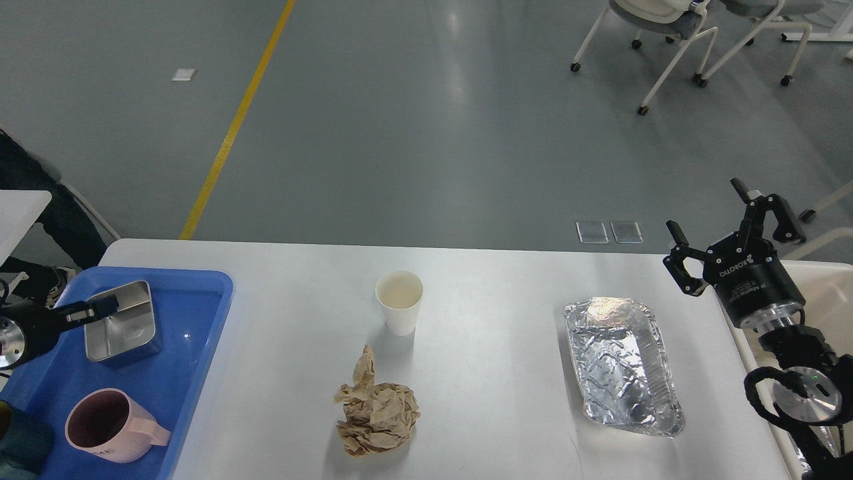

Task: Tidy desktop
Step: 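Lift the steel tray and lower it into the blue bin, then retract the left gripper and lower the right gripper toward the foil tray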

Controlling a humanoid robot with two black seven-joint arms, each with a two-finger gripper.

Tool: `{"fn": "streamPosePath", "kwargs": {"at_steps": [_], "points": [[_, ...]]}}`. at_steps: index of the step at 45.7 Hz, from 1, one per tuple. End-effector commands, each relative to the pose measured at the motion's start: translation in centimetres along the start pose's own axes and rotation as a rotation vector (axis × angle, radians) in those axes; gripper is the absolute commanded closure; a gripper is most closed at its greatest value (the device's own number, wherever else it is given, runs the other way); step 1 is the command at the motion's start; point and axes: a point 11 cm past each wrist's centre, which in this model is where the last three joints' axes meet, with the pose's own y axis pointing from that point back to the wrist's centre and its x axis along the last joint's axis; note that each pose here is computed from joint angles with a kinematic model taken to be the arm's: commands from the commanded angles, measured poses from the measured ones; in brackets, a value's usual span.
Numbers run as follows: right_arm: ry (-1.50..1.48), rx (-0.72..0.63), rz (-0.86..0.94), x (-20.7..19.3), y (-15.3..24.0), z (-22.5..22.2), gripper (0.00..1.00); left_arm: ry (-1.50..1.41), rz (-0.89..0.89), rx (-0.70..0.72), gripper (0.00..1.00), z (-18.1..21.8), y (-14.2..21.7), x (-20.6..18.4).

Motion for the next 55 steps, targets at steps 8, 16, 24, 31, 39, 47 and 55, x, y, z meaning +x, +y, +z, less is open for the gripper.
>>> {"fn": "streamPosePath", "kwargs": {"at_steps": [8, 16, 24, 31, 39, 47, 55], "points": [[0.008, -0.006, -0.001, 0.0, 0.0, 0.0, 0.0, 0.785, 0.185, -0.394, 0.03, 4.6, 3.7, 10.1], [0.109, -0.043, -0.029, -0.5, -0.2, 0.6, 0.0, 1.118, 0.24, -0.63, 0.03, 7.3, 5.2, 10.6], [0.387, -0.131, -0.09, -1.2, -0.3, 2.2, 0.0, 1.376, 0.222, -0.752, 0.03, 11.2, 5.2, 5.7], [0.775, -0.233, -0.226, -2.0, 0.2, 1.9, 0.0, 1.538, 0.163, -0.814, 0.03, 12.9, 5.9, 1.0], [0.968, -0.235, -0.374, -3.6, 1.8, -0.5, 0.0, 1.637, 0.175, -0.789, 0.03, 12.0, 5.8, -1.5], [1.157, -0.355, -0.496, -3.2, 5.5, -2.5, 0.0, 1.751, 0.199, -0.775, 0.03, 11.1, 5.5, -3.7], [1.349, -0.651, -0.626, -1.1, 10.1, -3.2, 0.0, 1.762, 0.185, -0.763, 0.03, 11.4, 5.2, -4.4]]}}
